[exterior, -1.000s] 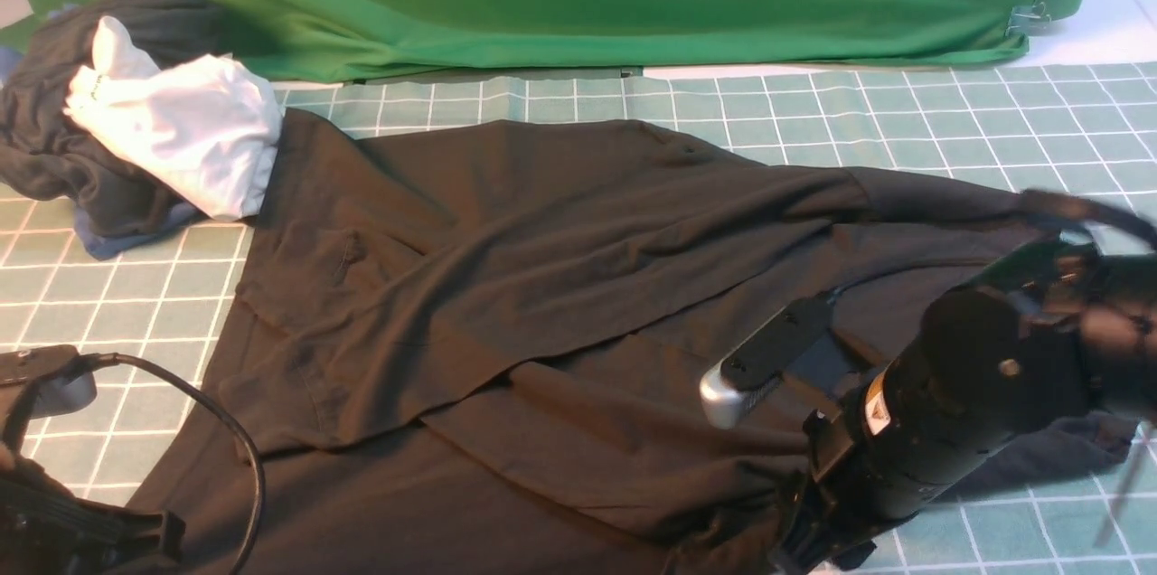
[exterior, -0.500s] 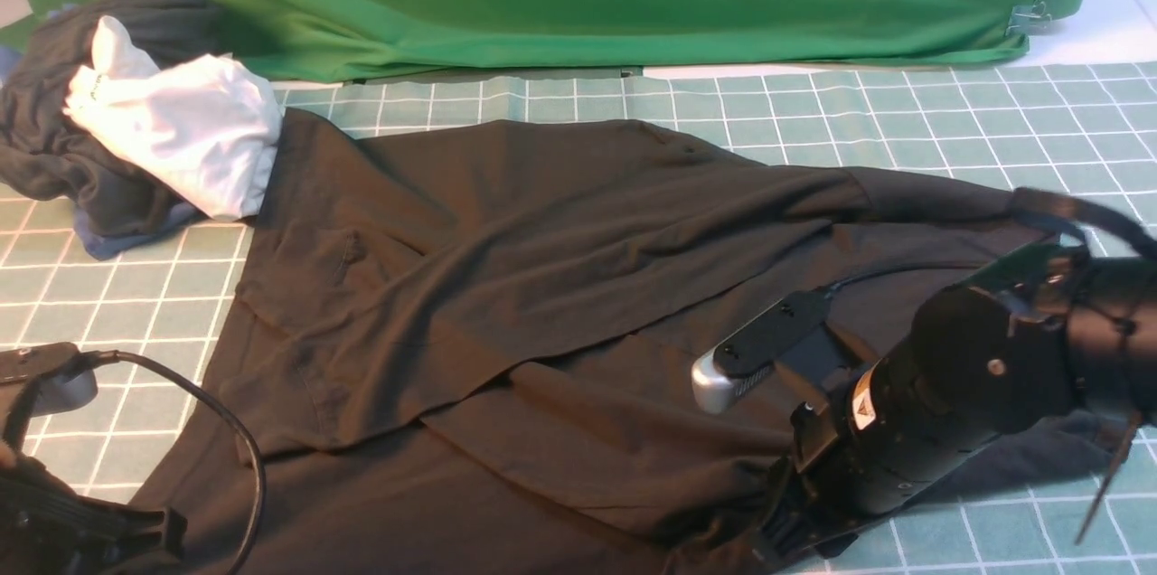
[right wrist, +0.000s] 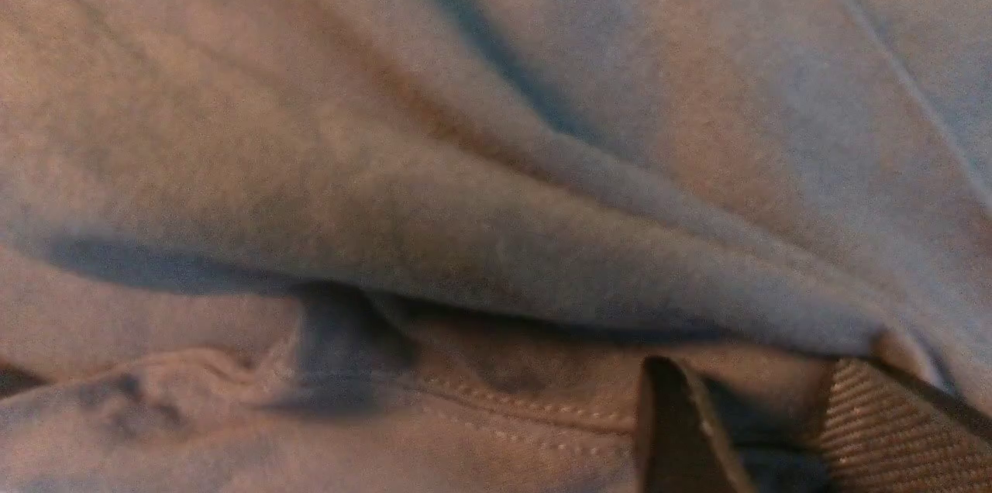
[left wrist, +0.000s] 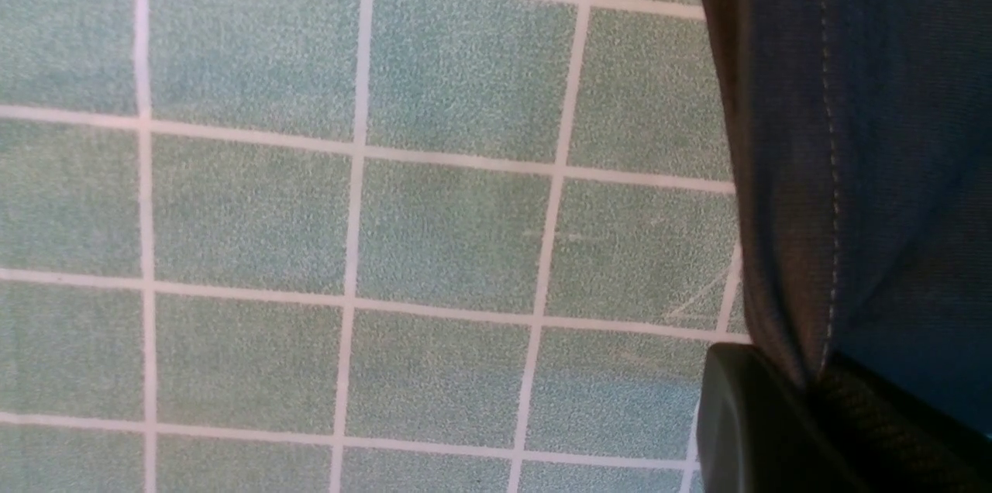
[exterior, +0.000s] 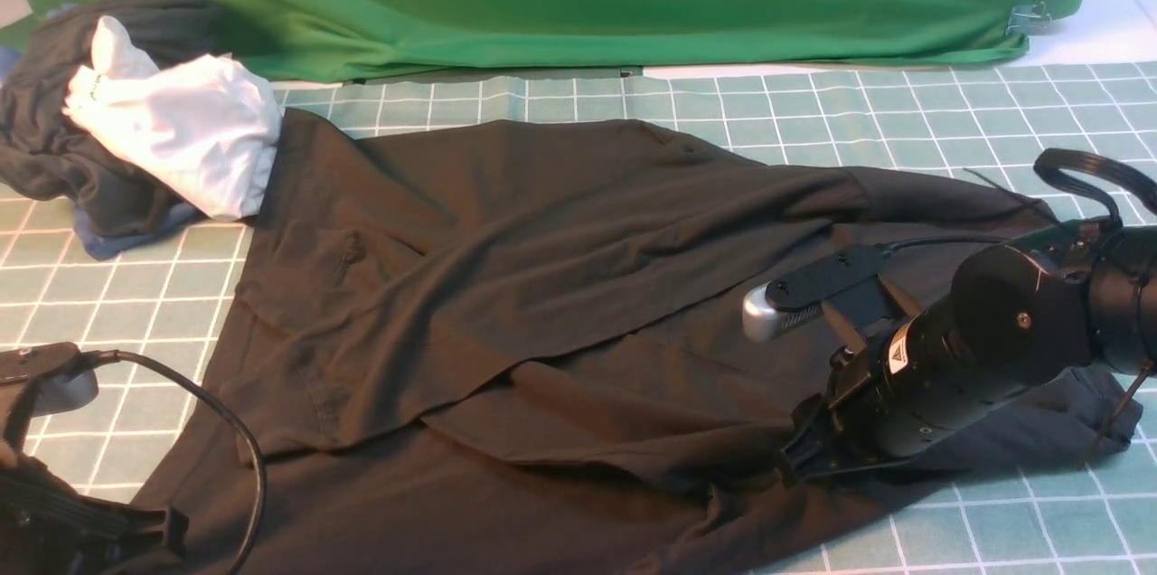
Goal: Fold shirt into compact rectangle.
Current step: 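Grasp the near edge of the shirt at its hem and shoulder corners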
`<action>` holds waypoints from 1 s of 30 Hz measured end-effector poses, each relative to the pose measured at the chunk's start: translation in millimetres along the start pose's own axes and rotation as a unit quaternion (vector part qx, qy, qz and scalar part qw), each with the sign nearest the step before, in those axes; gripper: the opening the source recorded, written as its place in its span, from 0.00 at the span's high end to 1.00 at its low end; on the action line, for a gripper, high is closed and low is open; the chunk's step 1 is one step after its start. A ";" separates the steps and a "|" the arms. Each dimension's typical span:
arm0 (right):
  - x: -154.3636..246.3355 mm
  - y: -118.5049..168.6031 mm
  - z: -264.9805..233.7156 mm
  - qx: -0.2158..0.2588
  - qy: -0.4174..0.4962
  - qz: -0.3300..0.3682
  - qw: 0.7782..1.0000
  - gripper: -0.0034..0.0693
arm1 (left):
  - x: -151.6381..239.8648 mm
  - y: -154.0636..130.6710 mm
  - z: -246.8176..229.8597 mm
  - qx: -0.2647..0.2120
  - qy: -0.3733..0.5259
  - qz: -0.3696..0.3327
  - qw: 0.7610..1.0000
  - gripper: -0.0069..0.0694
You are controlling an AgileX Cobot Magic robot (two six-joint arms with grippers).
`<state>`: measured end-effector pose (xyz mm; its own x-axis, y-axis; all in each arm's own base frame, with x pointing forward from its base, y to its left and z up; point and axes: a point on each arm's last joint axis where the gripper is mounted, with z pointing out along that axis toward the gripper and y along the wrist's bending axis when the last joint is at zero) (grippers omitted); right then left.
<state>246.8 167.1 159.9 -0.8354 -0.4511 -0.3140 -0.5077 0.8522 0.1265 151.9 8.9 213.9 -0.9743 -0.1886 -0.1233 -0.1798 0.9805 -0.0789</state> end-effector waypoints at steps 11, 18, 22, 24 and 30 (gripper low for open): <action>-1.0 -0.8 4.4 0.000 -0.003 0.004 1.000 0.31 | 0.0 -0.4 0.0 0.002 0.000 0.000 1.000 0.90; -2.0 -1.8 8.7 0.002 0.002 -0.012 1.000 0.45 | 0.0 -0.4 0.0 0.002 0.000 0.001 1.000 0.90; -1.3 -2.2 8.9 0.003 0.006 -0.036 0.999 0.81 | 0.0 -0.4 0.0 0.002 0.000 0.002 1.000 0.90; -0.2 -1.4 6.2 0.000 0.011 -0.039 0.999 0.88 | 0.0 -0.7 0.0 0.004 0.000 0.001 1.000 0.90; 5.0 4.7 -30.4 -0.013 0.008 -0.052 0.999 0.91 | 2.7 -3.1 -3.5 0.017 -0.004 -0.002 1.000 0.90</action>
<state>233.8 160.8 187.5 -0.7809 -0.5410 -0.3124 -0.5969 0.7936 0.1177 149.4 5.5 217.3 -0.9722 -0.1937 -0.1314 -0.1793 0.9772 -0.1139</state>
